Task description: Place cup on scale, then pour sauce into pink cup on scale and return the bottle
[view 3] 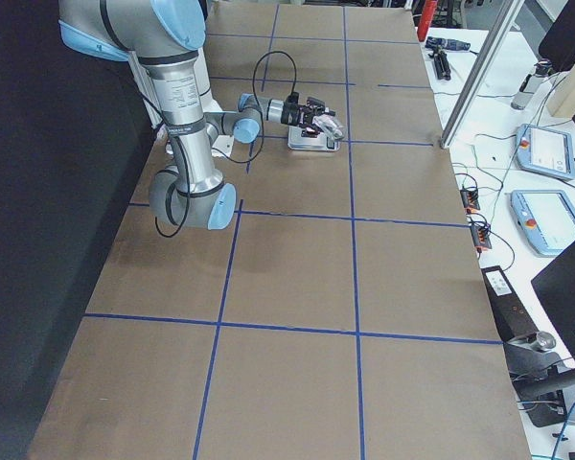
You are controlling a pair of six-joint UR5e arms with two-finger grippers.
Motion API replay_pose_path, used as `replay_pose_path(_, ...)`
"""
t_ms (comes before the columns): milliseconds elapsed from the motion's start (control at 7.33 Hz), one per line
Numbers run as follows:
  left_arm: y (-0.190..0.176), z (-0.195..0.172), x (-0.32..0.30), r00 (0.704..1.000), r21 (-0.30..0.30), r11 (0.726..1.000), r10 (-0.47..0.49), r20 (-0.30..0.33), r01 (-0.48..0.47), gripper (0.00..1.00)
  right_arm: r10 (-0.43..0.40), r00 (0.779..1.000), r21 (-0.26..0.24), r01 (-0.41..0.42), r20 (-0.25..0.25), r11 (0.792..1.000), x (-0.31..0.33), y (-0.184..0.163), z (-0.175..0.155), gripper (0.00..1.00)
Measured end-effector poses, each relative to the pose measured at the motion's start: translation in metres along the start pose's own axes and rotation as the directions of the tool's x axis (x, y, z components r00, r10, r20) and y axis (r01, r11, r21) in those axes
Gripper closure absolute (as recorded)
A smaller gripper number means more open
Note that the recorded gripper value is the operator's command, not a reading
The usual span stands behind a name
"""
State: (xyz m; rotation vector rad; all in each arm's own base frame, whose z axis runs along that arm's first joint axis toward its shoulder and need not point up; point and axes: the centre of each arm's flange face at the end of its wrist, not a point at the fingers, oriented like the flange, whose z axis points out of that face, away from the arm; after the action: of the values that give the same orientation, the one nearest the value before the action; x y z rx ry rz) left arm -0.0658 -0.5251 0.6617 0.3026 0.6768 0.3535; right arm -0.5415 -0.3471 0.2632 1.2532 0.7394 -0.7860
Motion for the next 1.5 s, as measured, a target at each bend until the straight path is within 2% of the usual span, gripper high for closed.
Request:
replay_pose_path(409, -0.0017, -0.0015, 0.0009, 1.0, 0.003, 1.0, 0.002, 0.001, -0.002, 0.0, 0.021, 1.0, 0.002, -0.021, 0.007, 1.0, 0.0001, -0.0003, 0.0001, 1.0)
replay_pose_path(1091, -0.0032, -0.0028, 0.0016, 1.0, 0.006, 1.0, 0.003, 0.003, -0.003, 0.0, 0.178, 0.982, 0.01, -0.179, 0.063, 0.984, -0.0015, -0.0025, -0.0016, 1.0)
replay_pose_path(1227, -0.0034, -0.003, 0.0016, 1.0, 0.006, 1.0, 0.004, 0.003, -0.004, 0.0, 0.237, 0.967, 0.015, -0.239, 0.089, 0.971, 0.0006, -0.0034, -0.0029, 1.0)
replay_pose_path(1364, -0.0034, -0.003, 0.0017, 1.0, 0.006, 1.0, 0.004, 0.003, -0.004, 0.0, 0.331, 0.935, 0.021, -0.336, 0.123, 0.941, 0.0039, -0.0042, -0.0043, 1.0)
replay_pose_path(1500, -0.0032, -0.0031, 0.0018, 1.0, 0.006, 1.0, 0.004, 0.003, -0.004, 0.0, 0.442, 0.884, 0.017, -0.449, 0.154, 0.893, 0.0074, -0.0038, -0.0047, 1.0)
